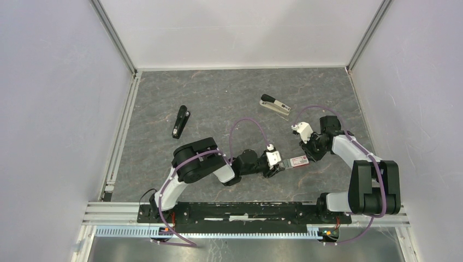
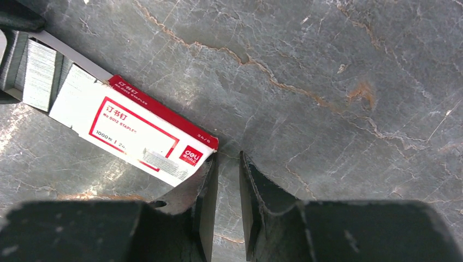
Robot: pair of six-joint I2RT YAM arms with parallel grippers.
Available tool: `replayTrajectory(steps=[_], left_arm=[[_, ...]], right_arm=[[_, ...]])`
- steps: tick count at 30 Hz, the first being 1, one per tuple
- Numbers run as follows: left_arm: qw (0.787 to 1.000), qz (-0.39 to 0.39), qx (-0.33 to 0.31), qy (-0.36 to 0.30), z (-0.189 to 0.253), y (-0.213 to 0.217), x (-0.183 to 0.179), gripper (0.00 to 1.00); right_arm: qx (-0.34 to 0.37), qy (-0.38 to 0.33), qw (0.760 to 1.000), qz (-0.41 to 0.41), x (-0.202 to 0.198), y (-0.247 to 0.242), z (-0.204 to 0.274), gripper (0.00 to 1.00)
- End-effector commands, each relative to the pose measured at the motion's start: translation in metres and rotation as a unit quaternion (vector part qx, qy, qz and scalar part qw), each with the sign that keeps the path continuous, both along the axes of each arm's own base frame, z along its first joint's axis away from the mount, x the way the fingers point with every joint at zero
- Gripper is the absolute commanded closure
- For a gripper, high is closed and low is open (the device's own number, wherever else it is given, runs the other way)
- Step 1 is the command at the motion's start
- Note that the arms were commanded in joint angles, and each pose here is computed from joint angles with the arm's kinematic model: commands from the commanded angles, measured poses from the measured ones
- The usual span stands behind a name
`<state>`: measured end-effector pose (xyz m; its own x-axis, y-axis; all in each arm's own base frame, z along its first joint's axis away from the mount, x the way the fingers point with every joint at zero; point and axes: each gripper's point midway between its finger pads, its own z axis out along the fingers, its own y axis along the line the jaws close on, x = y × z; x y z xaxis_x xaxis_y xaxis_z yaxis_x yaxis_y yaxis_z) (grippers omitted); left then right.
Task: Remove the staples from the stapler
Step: Close the staple box at the center of the board.
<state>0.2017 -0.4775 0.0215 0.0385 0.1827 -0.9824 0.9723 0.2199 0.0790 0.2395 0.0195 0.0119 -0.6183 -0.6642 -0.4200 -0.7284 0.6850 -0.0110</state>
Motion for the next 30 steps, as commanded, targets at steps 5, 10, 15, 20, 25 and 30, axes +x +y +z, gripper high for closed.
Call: replayTrajectory(steps=[5, 10, 15, 20, 25, 30], left_arm=[[0.996, 0.075, 0.039, 0.028, -0.028, 0.005, 0.004, 0.52], [0.997, 0.057, 0.028, 0.038, -0.028, -0.005, -0.005, 0.51], [0.997, 0.050, 0.020, 0.047, -0.023, -0.013, -0.006, 0.49], [0.995, 0.068, 0.001, 0.075, -0.008, -0.017, -0.002, 0.38], [0.991, 0.085, -0.025, 0.096, 0.020, -0.015, 0.004, 0.25], [0.987, 0.088, -0.063, 0.117, 0.061, -0.010, 0.007, 0.21]], right_arm=[[0.006, 0.044, 0.999, 0.009, -0.024, 0.007, -0.017, 0.73], [0.013, 0.045, 0.999, 0.007, -0.023, 0.009, -0.018, 0.73], [0.013, 0.043, 0.999, 0.021, -0.022, 0.016, -0.018, 0.72], [0.003, 0.019, 1.000, 0.009, -0.011, 0.012, -0.012, 0.67], [0.004, -0.006, 1.000, -0.007, 0.002, 0.005, -0.001, 0.64], [0.006, -0.013, 1.000, -0.025, 0.005, -0.007, 0.002, 0.63]])
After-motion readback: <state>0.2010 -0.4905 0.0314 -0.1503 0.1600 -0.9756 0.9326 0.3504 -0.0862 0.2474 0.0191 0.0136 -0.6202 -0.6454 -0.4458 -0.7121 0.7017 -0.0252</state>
